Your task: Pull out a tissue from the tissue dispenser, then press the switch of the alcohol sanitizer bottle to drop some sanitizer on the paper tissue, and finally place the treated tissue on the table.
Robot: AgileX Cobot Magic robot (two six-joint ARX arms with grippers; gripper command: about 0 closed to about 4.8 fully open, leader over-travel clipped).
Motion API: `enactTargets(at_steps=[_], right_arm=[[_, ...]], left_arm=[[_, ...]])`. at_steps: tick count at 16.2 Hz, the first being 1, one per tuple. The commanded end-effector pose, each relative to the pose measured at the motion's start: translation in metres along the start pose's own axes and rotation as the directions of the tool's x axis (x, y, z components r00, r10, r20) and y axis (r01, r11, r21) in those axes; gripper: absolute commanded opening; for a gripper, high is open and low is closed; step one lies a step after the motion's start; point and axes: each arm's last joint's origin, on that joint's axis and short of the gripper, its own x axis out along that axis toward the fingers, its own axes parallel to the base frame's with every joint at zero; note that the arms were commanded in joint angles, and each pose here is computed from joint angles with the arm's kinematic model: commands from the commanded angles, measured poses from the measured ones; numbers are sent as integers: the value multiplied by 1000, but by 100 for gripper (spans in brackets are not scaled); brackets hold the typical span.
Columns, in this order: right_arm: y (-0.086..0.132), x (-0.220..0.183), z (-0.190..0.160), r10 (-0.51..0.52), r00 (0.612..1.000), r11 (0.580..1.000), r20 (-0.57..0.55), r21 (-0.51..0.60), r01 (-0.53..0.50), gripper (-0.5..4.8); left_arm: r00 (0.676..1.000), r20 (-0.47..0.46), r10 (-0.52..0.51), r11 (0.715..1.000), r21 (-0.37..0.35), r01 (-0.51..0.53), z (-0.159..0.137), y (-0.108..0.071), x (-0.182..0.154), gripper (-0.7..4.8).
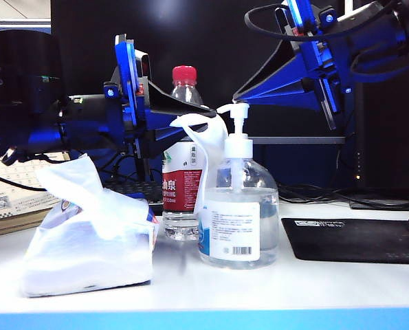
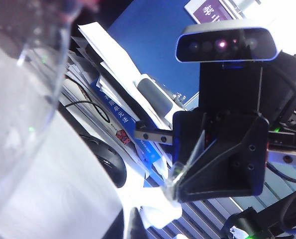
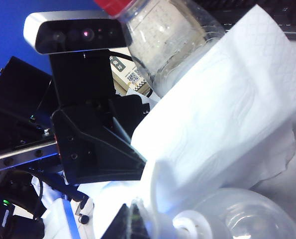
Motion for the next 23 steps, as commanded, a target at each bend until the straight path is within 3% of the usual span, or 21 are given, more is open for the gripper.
enactTargets(at_steps=[1, 6, 16, 21, 23], right_arm=[[-4, 0, -9, -48, 997, 999, -56, 3, 48, -5], [-14, 5, -42, -123, 987, 992, -99, 13, 125, -5], [-11, 4, -31, -91, 996, 995, -1, -36, 91, -5], [-9, -12, -11, -132, 987, 990, 94, -42, 137, -5], [-7, -22, -13, -162, 984, 986, 79, -31, 165, -5]], left_arm=[[1000, 11, -22, 999, 48, 21, 4, -4, 0, -6], [1000, 3, -28, 998, 47, 28, 4, -4, 0, -6], [999, -7, -35, 998, 47, 36, 3, -4, 0, -6], [999, -6, -35, 998, 47, 35, 3, -4, 0, -6], [999, -6, -35, 998, 47, 35, 3, -4, 0, -6]])
